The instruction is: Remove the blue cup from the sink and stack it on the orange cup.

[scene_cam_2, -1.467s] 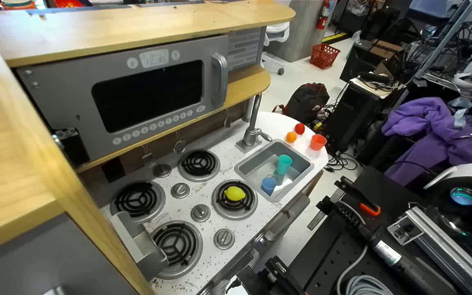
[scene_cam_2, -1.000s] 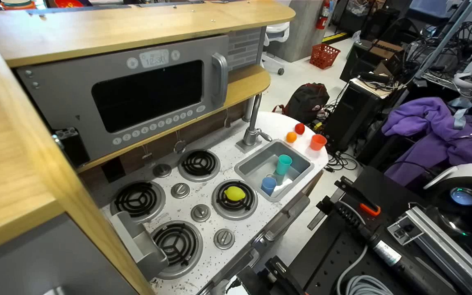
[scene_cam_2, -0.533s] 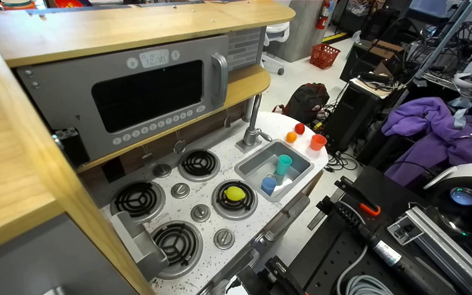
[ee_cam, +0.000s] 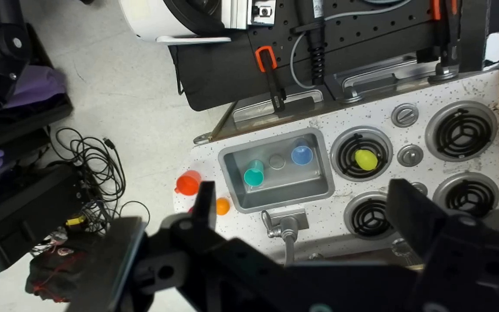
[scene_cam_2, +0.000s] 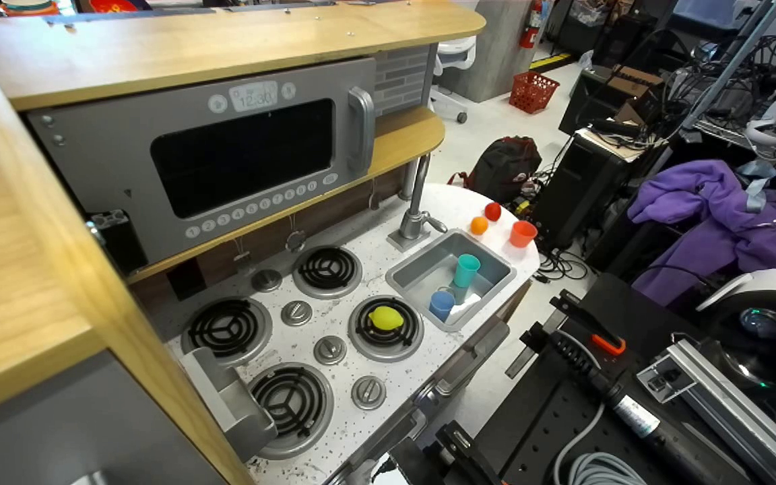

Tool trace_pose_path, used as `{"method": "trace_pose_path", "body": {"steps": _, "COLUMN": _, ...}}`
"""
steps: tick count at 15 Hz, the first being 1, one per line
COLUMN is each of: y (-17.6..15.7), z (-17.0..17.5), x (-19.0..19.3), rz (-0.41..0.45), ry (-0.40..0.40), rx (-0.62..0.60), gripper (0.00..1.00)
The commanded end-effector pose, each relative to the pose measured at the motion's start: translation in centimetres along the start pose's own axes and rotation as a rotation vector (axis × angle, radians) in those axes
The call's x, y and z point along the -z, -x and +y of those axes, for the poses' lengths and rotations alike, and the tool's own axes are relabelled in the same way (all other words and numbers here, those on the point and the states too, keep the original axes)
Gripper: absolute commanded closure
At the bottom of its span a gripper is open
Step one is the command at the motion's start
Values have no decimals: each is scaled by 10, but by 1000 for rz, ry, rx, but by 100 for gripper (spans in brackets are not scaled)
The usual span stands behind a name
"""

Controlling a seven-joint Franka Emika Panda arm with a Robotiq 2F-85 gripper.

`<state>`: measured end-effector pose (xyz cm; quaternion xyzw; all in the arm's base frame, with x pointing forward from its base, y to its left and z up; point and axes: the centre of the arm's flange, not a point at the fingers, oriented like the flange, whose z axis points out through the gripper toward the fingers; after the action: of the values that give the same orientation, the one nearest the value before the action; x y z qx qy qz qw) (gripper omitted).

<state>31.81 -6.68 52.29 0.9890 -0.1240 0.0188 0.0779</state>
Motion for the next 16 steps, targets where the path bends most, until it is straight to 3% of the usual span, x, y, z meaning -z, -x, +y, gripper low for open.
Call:
{"method": "trace_pose_path", "body": {"steps": 1, "y": -9, "z": 7, "x": -15, "rz": 0, "ry": -43, "rx": 67, "gripper": 0}}
{"method": "trace_pose_path", "body": {"steps": 7, "y": -43, "z": 8, "x": -78, "rz": 5, "ry": -65, "rx": 240, "gripper": 0}}
{"method": "trace_pose_path", "body": {"steps": 16, "y": -90, "z": 6, "x": -214, "rz": -121, "ry": -114, "rx": 420, "gripper": 0}}
